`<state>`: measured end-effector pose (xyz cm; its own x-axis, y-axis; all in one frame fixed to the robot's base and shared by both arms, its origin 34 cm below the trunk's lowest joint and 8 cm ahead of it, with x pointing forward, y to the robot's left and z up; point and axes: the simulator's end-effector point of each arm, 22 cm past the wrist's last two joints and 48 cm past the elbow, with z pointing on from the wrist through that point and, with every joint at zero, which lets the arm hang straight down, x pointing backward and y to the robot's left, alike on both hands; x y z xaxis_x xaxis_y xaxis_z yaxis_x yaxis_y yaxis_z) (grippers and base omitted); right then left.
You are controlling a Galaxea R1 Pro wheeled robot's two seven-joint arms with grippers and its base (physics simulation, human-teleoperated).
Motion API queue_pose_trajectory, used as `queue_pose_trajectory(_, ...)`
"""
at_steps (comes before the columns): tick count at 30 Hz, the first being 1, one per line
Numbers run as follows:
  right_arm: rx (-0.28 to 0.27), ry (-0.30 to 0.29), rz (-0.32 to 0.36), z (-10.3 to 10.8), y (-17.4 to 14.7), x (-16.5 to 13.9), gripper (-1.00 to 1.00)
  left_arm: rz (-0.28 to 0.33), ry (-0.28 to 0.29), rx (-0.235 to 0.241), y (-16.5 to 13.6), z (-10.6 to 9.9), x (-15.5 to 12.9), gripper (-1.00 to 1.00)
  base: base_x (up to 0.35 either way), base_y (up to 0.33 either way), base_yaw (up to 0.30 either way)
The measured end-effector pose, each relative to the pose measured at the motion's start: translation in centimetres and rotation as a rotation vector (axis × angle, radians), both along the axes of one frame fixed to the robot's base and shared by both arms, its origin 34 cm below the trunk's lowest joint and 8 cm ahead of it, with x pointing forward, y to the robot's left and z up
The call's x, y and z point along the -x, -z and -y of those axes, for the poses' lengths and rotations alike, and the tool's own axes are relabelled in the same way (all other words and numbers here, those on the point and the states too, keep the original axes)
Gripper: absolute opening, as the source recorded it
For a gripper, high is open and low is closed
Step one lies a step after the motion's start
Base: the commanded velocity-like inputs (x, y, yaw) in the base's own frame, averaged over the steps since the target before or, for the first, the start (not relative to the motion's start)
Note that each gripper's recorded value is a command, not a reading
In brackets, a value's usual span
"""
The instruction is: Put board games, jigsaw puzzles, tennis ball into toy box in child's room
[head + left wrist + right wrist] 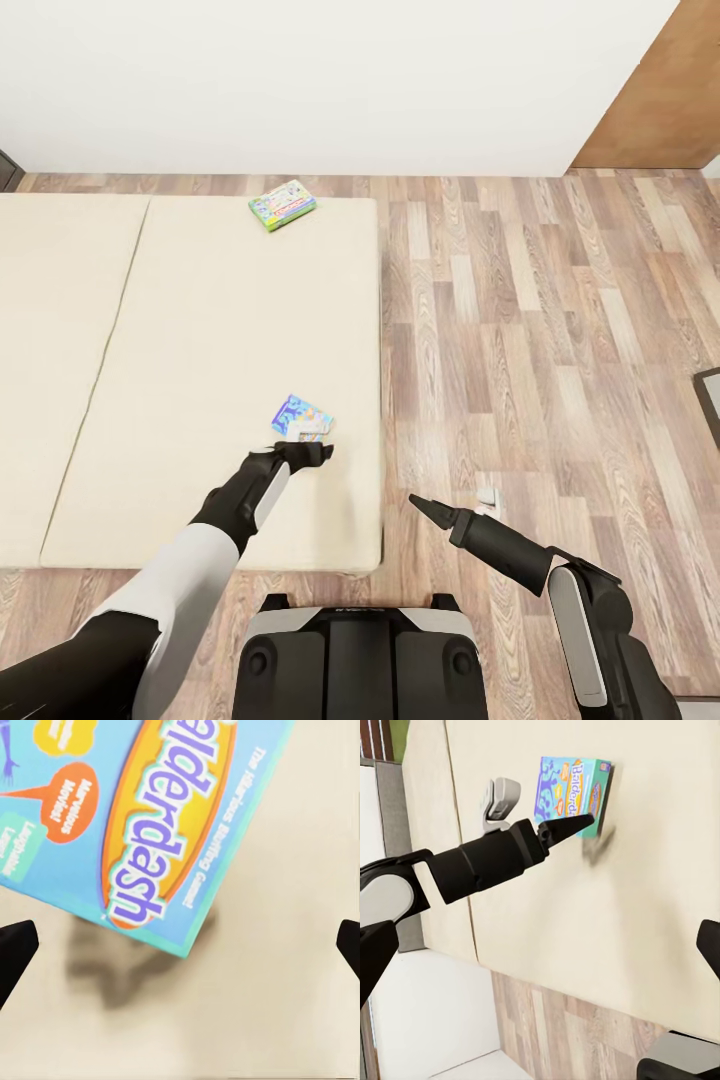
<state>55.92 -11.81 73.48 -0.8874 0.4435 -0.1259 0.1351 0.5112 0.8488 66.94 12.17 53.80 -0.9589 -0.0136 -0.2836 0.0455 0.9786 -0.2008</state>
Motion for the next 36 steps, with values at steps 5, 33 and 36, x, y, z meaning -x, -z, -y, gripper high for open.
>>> queue_pose_trajectory(5,0.000,0.000,0.000,0.0,0.0,0.0,1.00,-0.020,0.000,-0.003,0.2,-0.2,0.4,1.00,0.000,0.000,0.000)
queue_pose_trajectory(33,0.001,0.001,0.002,0.0,0.0,-0.1,1.00,-0.125,-0.024,-0.043,0.4,-3.5,0.9,1.00,0.000,0.000,0.000)
queue_pose_trajectory(36,0.002,0.001,0.002,-0.1,0.0,0.0,1.00,-0.117,-0.027,-0.050,0.0,-4.2,-0.3,1.00,0.000,0.000,0.000)
